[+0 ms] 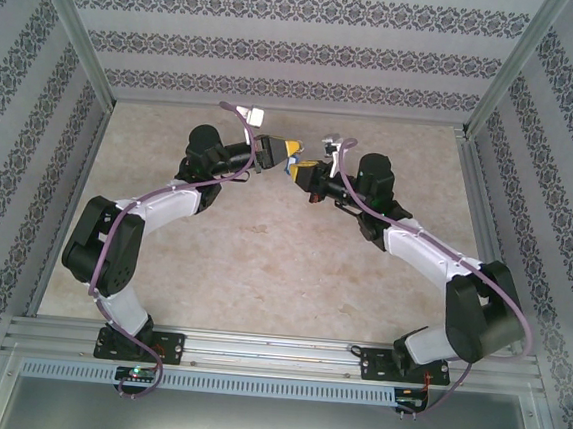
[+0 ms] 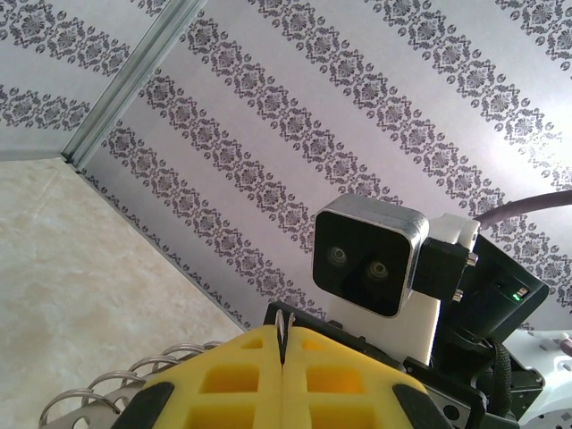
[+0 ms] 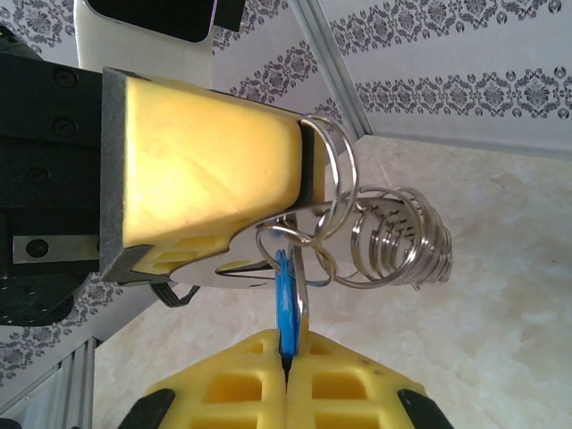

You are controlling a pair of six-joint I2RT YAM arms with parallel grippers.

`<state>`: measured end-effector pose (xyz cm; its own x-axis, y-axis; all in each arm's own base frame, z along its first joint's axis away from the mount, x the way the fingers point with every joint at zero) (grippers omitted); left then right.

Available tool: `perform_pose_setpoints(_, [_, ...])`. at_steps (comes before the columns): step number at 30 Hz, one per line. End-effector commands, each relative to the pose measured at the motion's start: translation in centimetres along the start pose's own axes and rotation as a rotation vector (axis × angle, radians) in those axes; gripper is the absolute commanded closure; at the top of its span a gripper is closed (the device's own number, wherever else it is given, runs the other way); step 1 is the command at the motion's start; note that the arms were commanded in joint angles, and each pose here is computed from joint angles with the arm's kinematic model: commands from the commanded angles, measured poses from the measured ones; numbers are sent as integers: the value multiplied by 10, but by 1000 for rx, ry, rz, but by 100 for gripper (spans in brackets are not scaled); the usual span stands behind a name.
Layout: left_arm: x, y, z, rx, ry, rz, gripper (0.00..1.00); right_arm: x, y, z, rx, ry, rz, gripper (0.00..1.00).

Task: Put the keys on the keyring

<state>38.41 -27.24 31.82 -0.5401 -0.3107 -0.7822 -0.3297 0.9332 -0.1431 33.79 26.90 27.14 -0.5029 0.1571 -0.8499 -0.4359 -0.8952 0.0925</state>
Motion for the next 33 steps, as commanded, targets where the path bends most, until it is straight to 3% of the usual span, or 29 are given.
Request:
perform_pose_setpoints(1, [-14,0,-33,82,-107,-44,100,-4,-4,14,-71,-3,15,100])
perform_pose_setpoints(4, [-14,0,-31,76,-107,-44,100,-6,0,11,-64,-13,4,100])
perform_pose_setpoints(7, [-13,0,-30,74,-106,-47,100,-9,10,8,-47,-28,-15,75])
perform_pose_setpoints(10, [-13,-1,-28,72,-106,-48,100,-12,26,4,-25,-44,-51,65])
perform_pose_setpoints(20, [-14,0,-23,57,-93,-76,100,-52,65,7,65,-48,-213,57])
perform_pose_setpoints(33, [-26,15,-8,-68,8,-275,100,-95,35,-11,-104,-213,-352,56])
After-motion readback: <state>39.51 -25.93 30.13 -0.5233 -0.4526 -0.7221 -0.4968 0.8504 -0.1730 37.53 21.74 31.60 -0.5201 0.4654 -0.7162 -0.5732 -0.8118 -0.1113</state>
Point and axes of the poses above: each hand's point on the last joint's axis, 136 mm out from that joint toward the fingers, its own y axis back along the fingers, its own z axis along the line the jaws close on, x = y × z, the point moved 2 cm from there along y, back along the fingers, and after that the axes turned 3 degrees about -y, right-handed, at the moved point
